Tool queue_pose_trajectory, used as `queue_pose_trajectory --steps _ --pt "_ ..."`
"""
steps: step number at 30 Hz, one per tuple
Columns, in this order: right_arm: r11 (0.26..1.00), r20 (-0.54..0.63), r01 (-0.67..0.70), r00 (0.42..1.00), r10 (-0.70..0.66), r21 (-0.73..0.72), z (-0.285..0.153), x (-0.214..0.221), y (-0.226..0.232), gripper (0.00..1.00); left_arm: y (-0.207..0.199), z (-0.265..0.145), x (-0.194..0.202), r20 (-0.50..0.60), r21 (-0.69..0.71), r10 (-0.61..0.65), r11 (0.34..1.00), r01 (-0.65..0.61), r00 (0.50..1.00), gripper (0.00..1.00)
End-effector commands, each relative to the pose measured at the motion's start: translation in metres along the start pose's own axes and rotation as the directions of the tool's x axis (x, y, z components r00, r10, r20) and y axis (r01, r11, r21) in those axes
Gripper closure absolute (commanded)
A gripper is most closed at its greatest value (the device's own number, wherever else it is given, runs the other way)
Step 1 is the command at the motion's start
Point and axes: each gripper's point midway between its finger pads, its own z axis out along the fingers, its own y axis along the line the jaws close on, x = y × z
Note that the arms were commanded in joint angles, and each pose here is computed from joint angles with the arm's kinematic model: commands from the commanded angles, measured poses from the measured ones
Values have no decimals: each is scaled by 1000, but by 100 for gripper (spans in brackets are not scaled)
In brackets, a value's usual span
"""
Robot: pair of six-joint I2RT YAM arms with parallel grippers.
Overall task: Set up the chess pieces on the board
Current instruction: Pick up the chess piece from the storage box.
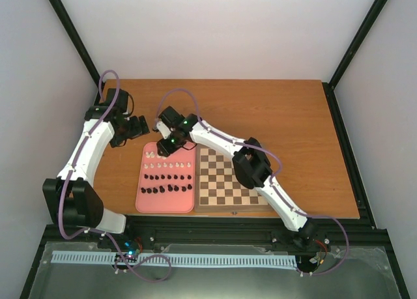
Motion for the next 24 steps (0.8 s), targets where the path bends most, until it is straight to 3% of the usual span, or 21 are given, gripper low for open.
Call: queue_pose_trajectory --steps 1,14,24 --pt "1000 -13 8 1000 -8 -7 11 3 9 52 -1 3 1 -14 10 -18 1000 18 1000 0" --pt "999 -19 2 1000 -1 33 18 5 0 61 -4 3 2 -17 30 -12 999 12 1000 0" --pt "999 -19 4 1000 -3 34 18 5 -1 75 -6 5 3 -27 39 -10 999 11 1000 0"
